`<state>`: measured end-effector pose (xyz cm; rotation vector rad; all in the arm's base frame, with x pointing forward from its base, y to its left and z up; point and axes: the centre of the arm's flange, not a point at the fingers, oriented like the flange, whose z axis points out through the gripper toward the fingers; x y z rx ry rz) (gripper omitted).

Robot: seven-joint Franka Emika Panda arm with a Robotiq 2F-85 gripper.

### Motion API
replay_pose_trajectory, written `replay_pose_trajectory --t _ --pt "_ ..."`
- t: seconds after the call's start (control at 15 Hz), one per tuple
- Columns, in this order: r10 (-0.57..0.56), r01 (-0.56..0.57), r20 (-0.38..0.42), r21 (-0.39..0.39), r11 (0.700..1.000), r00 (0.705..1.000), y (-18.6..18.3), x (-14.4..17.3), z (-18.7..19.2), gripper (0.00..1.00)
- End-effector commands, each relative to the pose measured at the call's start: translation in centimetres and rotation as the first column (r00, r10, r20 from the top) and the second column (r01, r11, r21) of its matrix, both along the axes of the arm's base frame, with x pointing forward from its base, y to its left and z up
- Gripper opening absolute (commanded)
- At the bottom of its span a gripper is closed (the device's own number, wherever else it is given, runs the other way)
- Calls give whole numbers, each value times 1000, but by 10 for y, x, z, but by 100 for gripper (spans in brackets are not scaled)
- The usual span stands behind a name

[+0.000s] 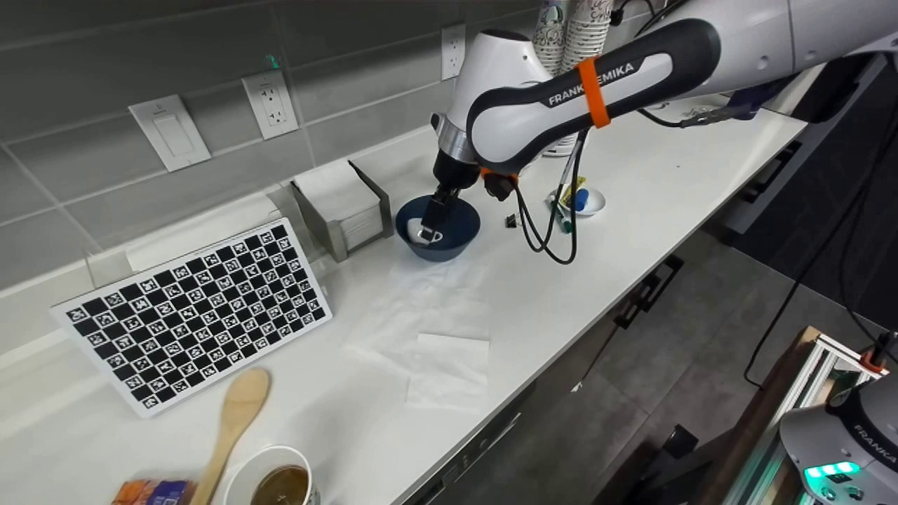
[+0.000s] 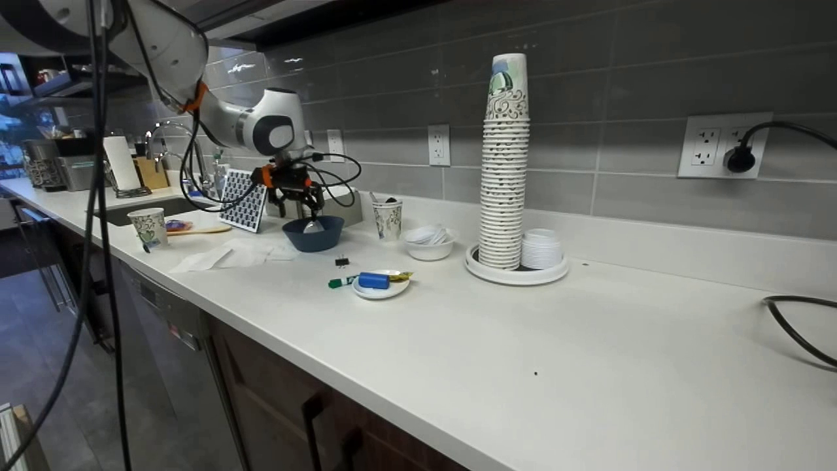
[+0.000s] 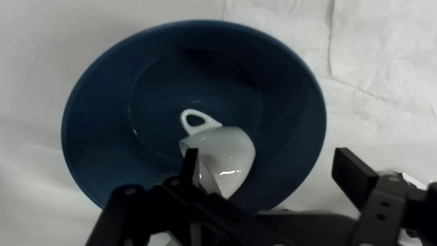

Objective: Remove the teacup from the blue bowl and place it on the right side of the counter.

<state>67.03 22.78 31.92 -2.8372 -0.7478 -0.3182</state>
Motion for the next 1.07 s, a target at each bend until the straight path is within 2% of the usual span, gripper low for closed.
replay_pose_trajectory --t 0.0,0.2,0.33,0.53,0.6,0.73,1.0 --pt "0 1 -33 27 1000 999 10 52 -10 100" --pt "10 -8 -102 24 1000 995 11 65 -22 100" --pt "13 -10 -133 27 1000 991 10 69 -28 84" --pt "20 -13 -162 42 999 987 9 76 -35 76" --pt "26 -19 -167 45 999 986 9 78 -37 54" --pt "37 -27 -187 57 998 982 12 80 -35 50" --pt "37 -25 -214 62 998 976 12 79 -10 21"
